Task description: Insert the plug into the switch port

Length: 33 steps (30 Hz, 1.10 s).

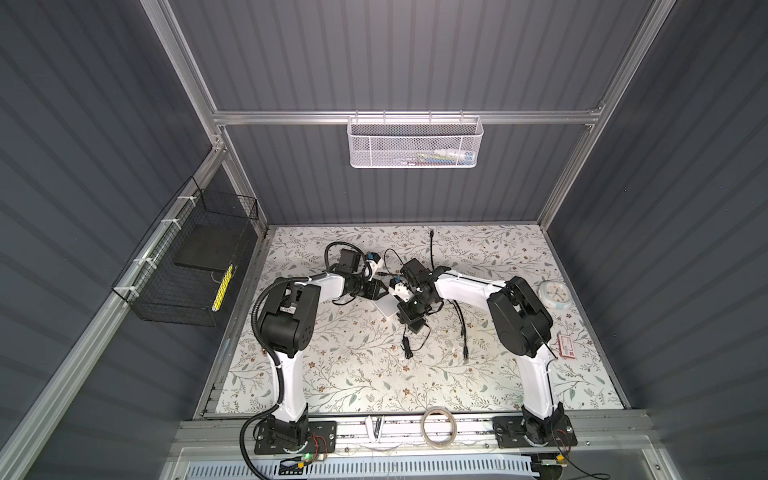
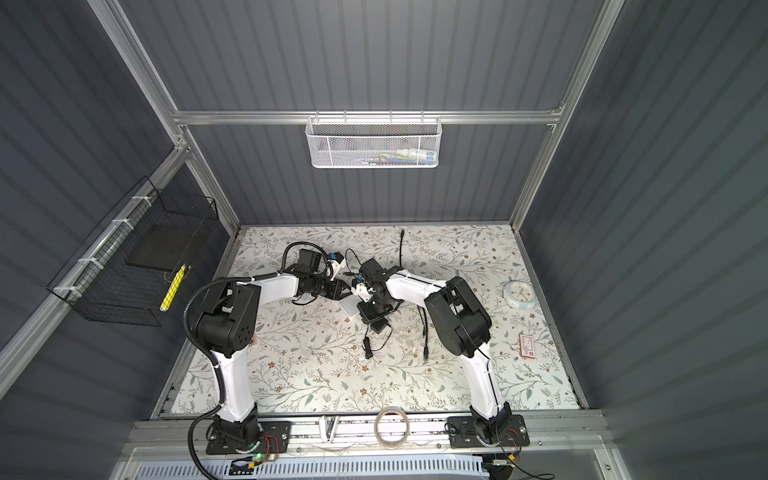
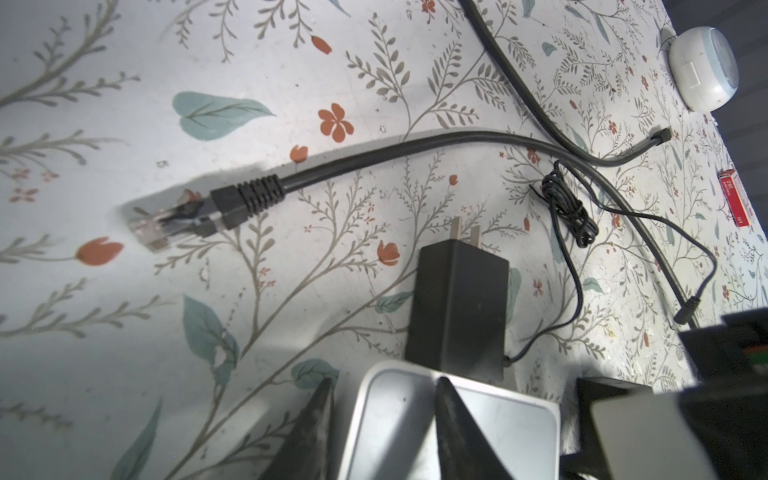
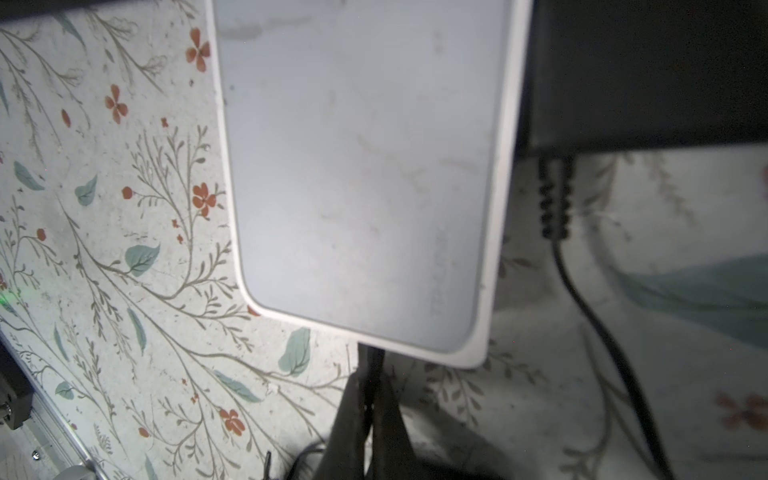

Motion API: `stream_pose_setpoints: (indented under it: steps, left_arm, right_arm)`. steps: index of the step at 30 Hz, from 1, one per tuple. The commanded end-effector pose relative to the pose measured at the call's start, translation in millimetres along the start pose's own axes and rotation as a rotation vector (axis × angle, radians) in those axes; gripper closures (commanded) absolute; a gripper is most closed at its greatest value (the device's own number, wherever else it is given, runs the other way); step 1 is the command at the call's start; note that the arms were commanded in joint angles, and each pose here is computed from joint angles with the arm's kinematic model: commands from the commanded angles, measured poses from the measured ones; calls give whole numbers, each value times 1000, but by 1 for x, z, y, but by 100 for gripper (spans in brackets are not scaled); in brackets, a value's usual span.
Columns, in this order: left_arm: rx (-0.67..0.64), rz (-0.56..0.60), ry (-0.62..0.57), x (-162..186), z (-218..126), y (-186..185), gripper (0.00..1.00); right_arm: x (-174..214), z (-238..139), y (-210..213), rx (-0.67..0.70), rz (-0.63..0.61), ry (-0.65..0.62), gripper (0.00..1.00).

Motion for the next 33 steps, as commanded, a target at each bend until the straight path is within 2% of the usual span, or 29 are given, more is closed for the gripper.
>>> stream_pose_setpoints:
  steps: [1, 17, 33]
  left_arm:
    - [118, -120, 268, 59, 23, -22, 61]
    - [157, -122, 269, 63, 27, -29, 62]
    - [192, -177, 248, 79, 31, -28, 64]
  right_arm:
    - [-38, -24, 5, 9, -77, -209, 100]
    - [-45, -28, -4, 56, -69, -218, 100]
    - [-46, -27, -12, 56, -17, -252, 100]
Point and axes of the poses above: each gripper's point midway between its finger pads, its own z axis out along the fingers, its own y axis along the line the jaws close on, x = y × z, the point moved 10 cm from there along -z, back along the fingers, and after that the axes turned 3 degrees about -z, right-handed, at the moved point
